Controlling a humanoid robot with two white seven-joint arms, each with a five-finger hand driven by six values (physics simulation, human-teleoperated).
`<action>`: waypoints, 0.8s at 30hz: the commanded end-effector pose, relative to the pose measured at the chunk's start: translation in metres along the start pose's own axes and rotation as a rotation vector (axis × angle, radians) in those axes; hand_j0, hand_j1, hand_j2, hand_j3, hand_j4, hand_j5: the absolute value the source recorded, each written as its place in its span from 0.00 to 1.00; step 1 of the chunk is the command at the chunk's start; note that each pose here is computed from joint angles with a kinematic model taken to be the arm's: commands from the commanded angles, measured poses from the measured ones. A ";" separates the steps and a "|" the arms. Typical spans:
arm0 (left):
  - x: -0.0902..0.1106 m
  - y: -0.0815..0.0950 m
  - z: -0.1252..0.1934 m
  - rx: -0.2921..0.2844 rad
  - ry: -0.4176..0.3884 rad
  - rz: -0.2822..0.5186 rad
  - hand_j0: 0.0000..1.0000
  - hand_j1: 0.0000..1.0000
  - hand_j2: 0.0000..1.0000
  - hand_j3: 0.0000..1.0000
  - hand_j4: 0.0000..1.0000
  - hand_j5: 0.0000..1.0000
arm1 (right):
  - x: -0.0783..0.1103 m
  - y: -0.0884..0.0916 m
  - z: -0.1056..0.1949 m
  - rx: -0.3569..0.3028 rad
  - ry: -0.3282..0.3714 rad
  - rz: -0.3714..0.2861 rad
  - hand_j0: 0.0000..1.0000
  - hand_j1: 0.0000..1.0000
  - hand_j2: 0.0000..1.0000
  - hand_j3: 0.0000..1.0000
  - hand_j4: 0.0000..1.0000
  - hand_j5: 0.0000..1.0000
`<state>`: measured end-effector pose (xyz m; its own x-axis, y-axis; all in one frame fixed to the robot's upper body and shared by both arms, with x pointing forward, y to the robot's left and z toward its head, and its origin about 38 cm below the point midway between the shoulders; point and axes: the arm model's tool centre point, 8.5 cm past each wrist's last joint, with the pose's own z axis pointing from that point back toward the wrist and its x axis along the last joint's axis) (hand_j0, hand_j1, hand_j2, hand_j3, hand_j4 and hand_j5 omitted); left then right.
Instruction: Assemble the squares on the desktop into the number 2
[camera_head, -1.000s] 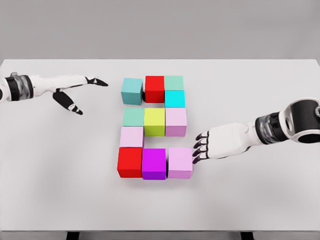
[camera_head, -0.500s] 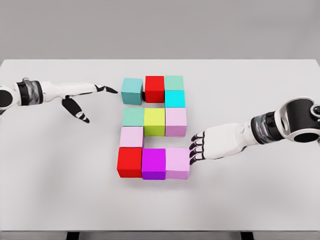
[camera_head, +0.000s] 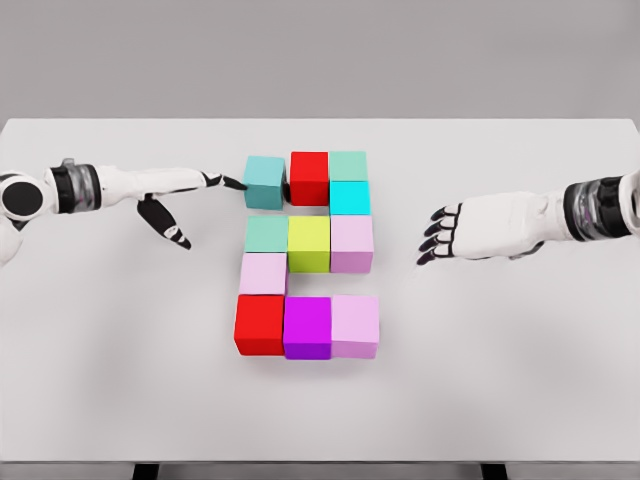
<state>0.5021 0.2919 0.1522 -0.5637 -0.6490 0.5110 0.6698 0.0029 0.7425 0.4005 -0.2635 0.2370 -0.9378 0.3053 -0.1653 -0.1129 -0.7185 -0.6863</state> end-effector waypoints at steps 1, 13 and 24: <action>0.001 0.002 0.000 0.007 -0.002 0.005 1.00 1.00 1.00 1.00 1.00 1.00 | -0.013 0.005 0.008 0.000 0.038 -0.034 1.00 1.00 1.00 1.00 1.00 1.00; 0.005 0.000 -0.007 0.004 -0.018 0.007 1.00 1.00 1.00 1.00 1.00 1.00 | -0.060 0.015 0.042 -0.128 0.129 -0.261 1.00 1.00 1.00 1.00 1.00 1.00; -0.006 0.004 0.013 0.015 0.023 0.006 1.00 1.00 1.00 1.00 1.00 1.00 | -0.053 0.025 0.035 -0.144 0.090 -0.317 1.00 1.00 1.00 1.00 1.00 1.00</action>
<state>0.5029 0.2981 0.1554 -0.5585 -0.6574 0.5058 0.6664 0.0075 0.7456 0.4355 -0.3181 0.2522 -0.8332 0.5529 0.0079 -0.3358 -0.4946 -0.8016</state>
